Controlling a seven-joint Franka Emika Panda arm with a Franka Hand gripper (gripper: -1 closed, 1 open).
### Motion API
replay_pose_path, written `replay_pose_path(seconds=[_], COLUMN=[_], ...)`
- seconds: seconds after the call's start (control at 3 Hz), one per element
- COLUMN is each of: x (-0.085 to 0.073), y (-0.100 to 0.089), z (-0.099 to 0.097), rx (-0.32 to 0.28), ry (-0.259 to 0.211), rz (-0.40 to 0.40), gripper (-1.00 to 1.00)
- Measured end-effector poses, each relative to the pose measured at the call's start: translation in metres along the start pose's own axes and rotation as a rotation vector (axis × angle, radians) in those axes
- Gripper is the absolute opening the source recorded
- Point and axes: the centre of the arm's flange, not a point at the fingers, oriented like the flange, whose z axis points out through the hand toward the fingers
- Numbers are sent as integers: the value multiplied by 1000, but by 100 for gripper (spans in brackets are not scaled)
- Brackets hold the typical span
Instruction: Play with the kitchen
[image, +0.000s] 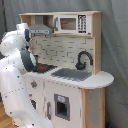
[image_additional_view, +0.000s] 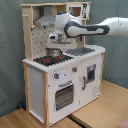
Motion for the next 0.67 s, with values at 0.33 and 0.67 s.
replay_pose_path(seconds=[0.33, 0.67], x=[-20, -36], y=[-8, -15], z=[-13, -22], rx=[49, 85], ry=[-46, -89], rz=[62, 116], gripper=[-100, -100])
